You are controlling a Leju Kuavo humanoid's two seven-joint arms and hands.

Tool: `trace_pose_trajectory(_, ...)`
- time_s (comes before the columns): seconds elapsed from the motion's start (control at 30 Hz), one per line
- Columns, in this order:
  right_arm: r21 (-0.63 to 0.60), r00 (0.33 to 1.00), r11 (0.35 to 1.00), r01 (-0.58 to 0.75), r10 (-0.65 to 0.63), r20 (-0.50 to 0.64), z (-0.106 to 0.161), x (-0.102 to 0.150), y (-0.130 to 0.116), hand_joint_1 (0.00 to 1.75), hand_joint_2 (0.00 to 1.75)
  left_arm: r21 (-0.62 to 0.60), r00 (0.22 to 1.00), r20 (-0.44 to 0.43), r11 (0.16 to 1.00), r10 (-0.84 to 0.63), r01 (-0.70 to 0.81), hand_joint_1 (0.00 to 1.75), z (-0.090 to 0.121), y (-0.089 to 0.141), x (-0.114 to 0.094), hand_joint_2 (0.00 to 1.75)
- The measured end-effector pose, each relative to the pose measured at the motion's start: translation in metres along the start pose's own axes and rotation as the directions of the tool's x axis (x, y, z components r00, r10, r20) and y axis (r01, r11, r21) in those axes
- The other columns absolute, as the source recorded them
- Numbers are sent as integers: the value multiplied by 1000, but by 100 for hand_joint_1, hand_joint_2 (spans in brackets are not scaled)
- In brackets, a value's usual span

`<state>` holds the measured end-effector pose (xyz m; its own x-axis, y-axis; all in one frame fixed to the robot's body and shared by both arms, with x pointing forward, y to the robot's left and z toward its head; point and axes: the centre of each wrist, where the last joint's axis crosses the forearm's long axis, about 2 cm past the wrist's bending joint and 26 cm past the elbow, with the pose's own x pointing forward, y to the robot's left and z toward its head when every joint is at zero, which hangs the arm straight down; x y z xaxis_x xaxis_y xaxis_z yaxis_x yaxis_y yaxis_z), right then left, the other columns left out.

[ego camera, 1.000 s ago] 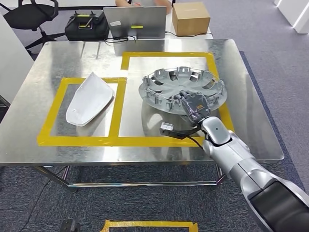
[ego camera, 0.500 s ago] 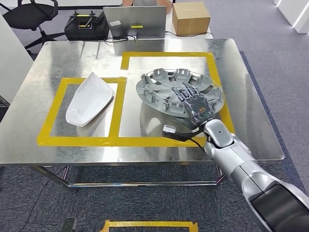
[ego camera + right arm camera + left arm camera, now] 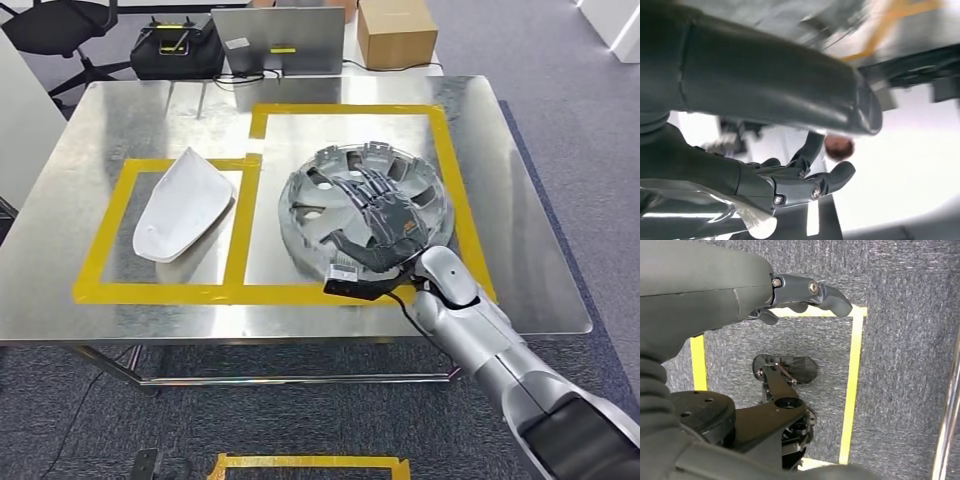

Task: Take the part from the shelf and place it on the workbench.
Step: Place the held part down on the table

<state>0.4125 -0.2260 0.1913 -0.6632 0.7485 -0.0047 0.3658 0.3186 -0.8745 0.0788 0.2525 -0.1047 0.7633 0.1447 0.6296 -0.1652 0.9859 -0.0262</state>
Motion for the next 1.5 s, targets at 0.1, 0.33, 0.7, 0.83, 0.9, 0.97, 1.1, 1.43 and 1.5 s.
trace_pose_trajectory(0.1,-35,983,984,176,-174,55,-5,11,-11,0,0,-7,1000,5,1000,-3,3,0,0,-2,0,0)
trace_pose_trajectory(0.33,-57,890,896,441,-428,157,-7,28,-26,0,0,-17,1000,17,1000,-10,11,0,0,-4,1,0)
trace_pose_trajectory(0.7,-131,705,703,699,-647,291,-1,43,-53,0,0,-17,999,30,1000,-16,16,0,0,-9,2,0)
trace_pose_trajectory(0.83,-218,728,700,680,-609,314,3,53,-63,0,0,-3,1000,27,1000,-7,8,0,0,-9,1,0)
trace_pose_trajectory(0.9,-268,729,679,683,-607,318,7,62,-67,0,0,17,1000,18,1000,-4,4,0,2,-8,-1,0)
trace_pose_trajectory(0.97,-302,721,655,692,-613,323,12,72,-69,0,0,33,1000,8,999,-2,2,0,3,-8,-4,0)
trace_pose_trajectory(1.1,-342,703,614,711,-628,335,19,82,-73,0,0,43,1000,0,999,-3,3,0,6,-6,-8,0)
trace_pose_trajectory(1.43,-459,634,472,753,-707,313,53,95,-73,0,0,69,999,-12,997,36,-35,0,12,-8,-18,0)
trace_pose_trajectory(1.5,-473,598,432,768,-749,286,66,98,-67,0,0,80,999,-16,996,52,-51,0,14,-8,-22,0)
